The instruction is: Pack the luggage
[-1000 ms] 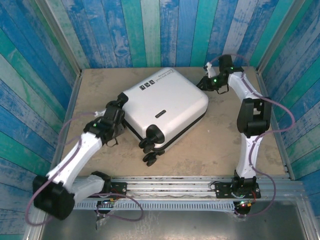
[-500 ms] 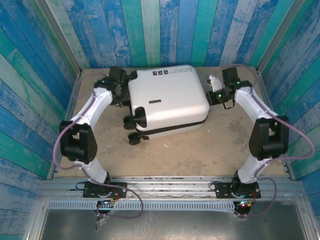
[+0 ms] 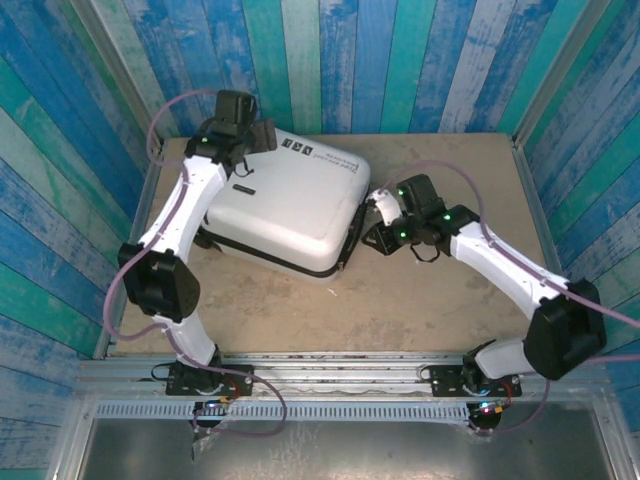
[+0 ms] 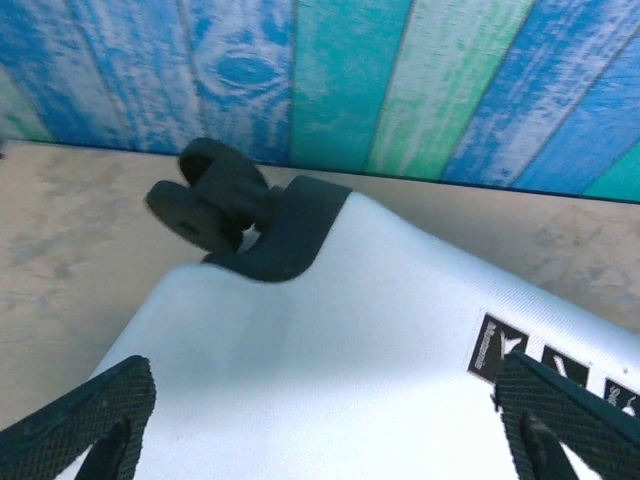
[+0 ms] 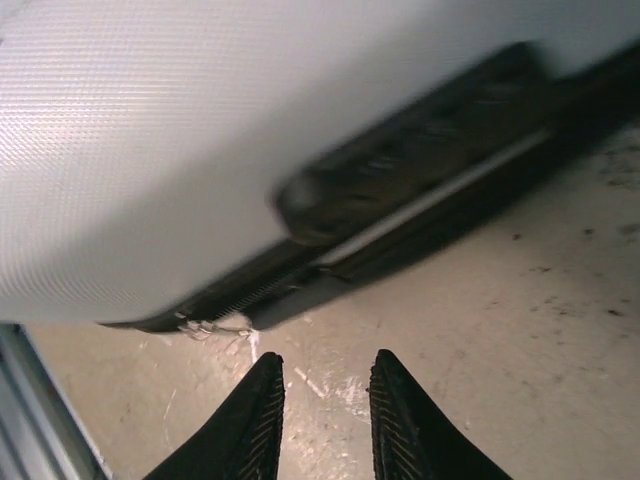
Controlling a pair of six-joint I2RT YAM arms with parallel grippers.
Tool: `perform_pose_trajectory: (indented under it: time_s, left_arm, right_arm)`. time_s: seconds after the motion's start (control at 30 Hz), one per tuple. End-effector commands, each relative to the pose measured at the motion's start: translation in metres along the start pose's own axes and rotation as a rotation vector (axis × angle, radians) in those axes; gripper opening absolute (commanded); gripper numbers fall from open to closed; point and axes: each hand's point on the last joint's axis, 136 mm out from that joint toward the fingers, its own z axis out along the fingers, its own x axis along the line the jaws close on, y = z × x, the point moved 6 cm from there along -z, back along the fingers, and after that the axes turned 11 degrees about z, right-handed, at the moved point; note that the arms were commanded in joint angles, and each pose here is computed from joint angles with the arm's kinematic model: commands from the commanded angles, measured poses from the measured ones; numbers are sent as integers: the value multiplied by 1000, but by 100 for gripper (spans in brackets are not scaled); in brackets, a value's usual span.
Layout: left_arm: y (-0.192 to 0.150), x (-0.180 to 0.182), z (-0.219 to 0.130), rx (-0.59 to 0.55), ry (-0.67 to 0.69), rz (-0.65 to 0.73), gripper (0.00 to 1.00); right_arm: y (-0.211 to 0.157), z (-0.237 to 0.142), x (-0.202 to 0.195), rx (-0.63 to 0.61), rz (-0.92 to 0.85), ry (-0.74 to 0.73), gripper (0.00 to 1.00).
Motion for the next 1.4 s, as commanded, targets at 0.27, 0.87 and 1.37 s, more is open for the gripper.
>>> perform_pose_trajectory:
  time_s: [0.27, 0.87, 1.37]
  left_arm:
    - [-46, 46, -172, -342, -21, -244, 96]
    - [-138, 45, -174, -224, -81, -302, 95]
    - [-144, 42, -167, -198, -97, -307, 95]
  right_arm:
    - [-31, -7, 30, -333, -203, 133, 65]
    - [-58, 90, 53, -323, -389, 227, 64]
    - [-64, 110, 41, -329, -390, 181, 7]
